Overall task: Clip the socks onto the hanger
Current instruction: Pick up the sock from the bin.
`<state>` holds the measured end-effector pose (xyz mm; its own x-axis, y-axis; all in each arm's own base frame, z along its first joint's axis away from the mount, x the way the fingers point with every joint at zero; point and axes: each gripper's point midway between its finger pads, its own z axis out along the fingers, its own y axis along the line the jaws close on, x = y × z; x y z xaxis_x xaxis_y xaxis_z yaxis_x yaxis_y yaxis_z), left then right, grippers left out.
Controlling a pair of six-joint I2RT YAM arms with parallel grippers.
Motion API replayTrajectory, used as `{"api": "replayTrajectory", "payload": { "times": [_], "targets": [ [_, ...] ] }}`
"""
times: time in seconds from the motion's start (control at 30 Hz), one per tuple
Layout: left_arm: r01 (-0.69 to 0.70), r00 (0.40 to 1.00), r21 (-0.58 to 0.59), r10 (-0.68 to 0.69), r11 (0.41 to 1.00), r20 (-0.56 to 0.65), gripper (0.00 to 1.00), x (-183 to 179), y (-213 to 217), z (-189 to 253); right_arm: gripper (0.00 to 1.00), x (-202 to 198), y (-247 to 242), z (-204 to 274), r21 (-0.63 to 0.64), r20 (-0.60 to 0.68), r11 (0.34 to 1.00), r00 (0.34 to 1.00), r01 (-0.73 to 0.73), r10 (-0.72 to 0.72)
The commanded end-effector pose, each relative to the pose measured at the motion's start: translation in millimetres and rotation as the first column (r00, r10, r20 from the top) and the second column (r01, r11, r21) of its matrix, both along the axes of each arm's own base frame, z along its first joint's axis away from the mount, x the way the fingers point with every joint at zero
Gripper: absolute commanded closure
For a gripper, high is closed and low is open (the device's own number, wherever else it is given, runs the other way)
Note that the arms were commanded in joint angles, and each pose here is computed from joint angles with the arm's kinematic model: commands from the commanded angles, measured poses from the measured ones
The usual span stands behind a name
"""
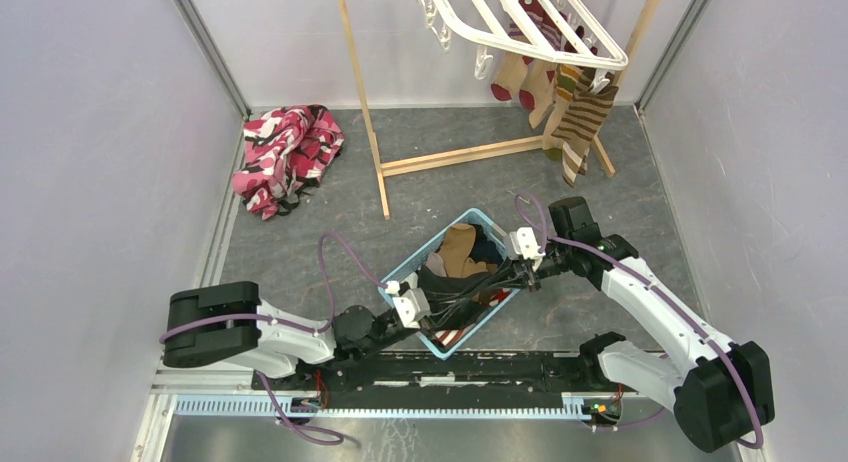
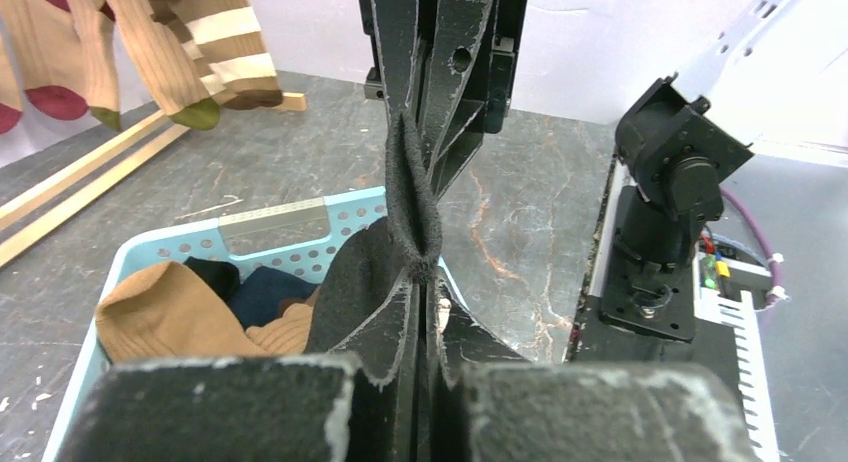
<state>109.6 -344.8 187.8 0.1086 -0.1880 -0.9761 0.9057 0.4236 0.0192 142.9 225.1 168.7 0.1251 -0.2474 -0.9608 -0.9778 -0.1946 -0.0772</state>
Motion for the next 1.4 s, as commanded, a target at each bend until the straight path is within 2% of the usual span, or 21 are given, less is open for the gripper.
{"api": "replayTrajectory", "payload": {
  "times": [0.0, 0.1, 0.2, 0.23, 0.33, 0.47, 0.73, 0.87, 1.07, 1.23, 1.37],
  "targets": [
    [0.034, 0.999, -0.135, -0.037, 0.99, -0.019, 0.98, -6.8, 0.0, 34.3, 0.93, -1.2, -0.4, 9.2, 0.014, 0.051, 0.999, 0.998, -0.031, 0.03],
    [0.015, 0.997, -0.162, -0.028, 0.987, -0.074, 0.98, -3.7, 7.8, 41.8, 0.71, 2.7, -6.0, 10.9, -0.027, 0.111, 0.999, 0.994, -0.02, 0.023],
    [-0.009, 0.992, -0.147, -0.01, 0.989, -0.127, 0.98, 1.0, 15.6, 56.3, 0.49, 22.1, -16.8, 24.2, -0.056, 0.185, 0.997, 0.982, 0.059, -0.048],
    [-0.015, 0.989, -0.096, 0.001, 0.995, -0.147, 0.98, 3.2, 18.0, 54.0, 0.43, 30.5, -21.9, 32.2, -0.058, 0.207, 0.994, 0.975, 0.095, -0.081],
    [-0.04, 0.986, -0.048, 0.031, 0.998, -0.163, 0.98, 12.6, 32.1, 85.3, 0.33, 52.4, -33.7, 60.3, -0.061, 0.279, 0.983, 0.949, 0.172, -0.149],
    [-0.071, 0.986, -0.035, 0.065, 0.997, -0.151, 0.98, 27.1, 54.5, 135.2, 0.29, 77.3, -41.5, 95.7, -0.062, 0.334, 0.967, 0.918, 0.247, -0.214],
    [-0.153, 0.986, -0.026, 0.151, 0.988, -0.073, 0.98, 46.7, 72.2, 222.8, 0.28, 111.6, -34.5, 146.5, 0.048, 0.33, 0.938, 0.881, 0.343, -0.339],
    [-0.135, 0.99, 0.011, 0.135, 0.991, -0.036, 0.98, 46.6, 65.7, 230.0, 0.28, 127.8, -34.8, 170.3, 0.1, 0.342, 0.911, 0.846, 0.4, -0.409],
    [-0.127, 0.99, 0.04, 0.129, 0.991, -0.051, 0.98, 47.7, 61.4, 205.4, 0.25, 143.8, -31.4, 222.3, 0.229, 0.337, 0.866, 0.798, 0.444, -0.499],
    [-0.117, 0.991, 0.038, 0.119, 0.992, -0.055, 0.98, 50.8, 54.9, 193.6, 0.23, 141.0, -17.9, 250.4, 0.303, 0.298, 0.881, 0.842, 0.364, -0.45],
    [-0.095, 0.992, 0.051, 0.098, 0.994, -0.077, 0.98, 59.1, 40.2, 186.5, 0.21, 134.3, -13.5, 243.3, 0.299, 0.312, 0.904, 0.864, 0.304, -0.394]
  ]
}}
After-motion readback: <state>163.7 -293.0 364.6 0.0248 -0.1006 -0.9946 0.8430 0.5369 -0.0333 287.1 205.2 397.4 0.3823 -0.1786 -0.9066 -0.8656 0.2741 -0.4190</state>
